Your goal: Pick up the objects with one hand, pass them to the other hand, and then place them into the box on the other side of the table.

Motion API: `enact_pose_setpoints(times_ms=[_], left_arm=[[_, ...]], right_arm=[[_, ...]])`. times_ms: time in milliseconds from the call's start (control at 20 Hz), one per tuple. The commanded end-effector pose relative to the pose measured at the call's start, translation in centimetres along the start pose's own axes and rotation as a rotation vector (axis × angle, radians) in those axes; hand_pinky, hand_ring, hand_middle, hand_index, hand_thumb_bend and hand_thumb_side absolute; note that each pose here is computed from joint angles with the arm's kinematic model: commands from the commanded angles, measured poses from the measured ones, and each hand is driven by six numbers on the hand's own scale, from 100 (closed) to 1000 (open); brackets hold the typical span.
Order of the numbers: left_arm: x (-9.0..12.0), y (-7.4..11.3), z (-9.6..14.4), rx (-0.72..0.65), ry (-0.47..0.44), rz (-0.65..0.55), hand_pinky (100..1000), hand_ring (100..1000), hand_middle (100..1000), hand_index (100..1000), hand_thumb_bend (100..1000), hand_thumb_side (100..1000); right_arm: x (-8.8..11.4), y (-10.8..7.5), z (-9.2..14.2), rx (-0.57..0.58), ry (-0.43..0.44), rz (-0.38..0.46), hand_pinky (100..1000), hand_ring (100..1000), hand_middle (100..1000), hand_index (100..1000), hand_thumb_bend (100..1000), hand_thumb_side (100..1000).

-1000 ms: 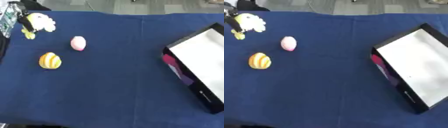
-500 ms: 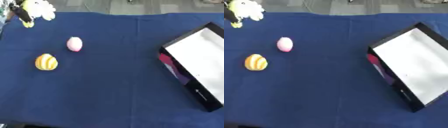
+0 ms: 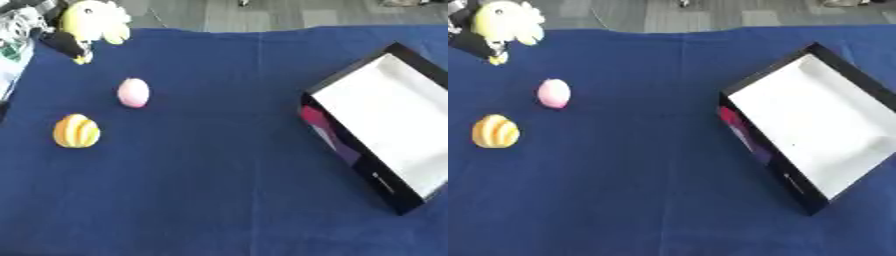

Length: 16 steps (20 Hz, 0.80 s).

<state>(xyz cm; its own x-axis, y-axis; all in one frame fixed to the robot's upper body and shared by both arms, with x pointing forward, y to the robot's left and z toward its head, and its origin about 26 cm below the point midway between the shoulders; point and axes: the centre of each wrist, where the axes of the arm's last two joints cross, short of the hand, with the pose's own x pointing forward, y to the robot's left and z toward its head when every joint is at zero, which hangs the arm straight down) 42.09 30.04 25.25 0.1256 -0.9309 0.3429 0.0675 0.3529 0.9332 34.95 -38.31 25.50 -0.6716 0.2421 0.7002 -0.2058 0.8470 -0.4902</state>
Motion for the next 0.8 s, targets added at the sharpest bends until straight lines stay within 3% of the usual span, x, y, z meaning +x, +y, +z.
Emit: enact_pose_setpoints(times_ms=[50,500,800], left_arm=[[1.1,0.2,0.7,0.049,-0.05,0.017,760,727,568,564,100,100],[3.7,-2.3,1.9,0.077,-0.129,-0.002,753,721,562,564,100,100],[6.1,-4.7,2.8,0.127,-0.205,0.055,751,719,549,567,100,100]], right_arm=[[1.0,-0.7,-1.5,0.066,-0.009,0.059,1000,1000,1000,1000,100,405],[0.5,0.8,-5.1,0.166,-0.03,0.049,1000,1000,1000,1000,100,381],[-0.4,3.0,-8.1,0.271,-0.029,0.074,1000,1000,1000,1000,100,351]])
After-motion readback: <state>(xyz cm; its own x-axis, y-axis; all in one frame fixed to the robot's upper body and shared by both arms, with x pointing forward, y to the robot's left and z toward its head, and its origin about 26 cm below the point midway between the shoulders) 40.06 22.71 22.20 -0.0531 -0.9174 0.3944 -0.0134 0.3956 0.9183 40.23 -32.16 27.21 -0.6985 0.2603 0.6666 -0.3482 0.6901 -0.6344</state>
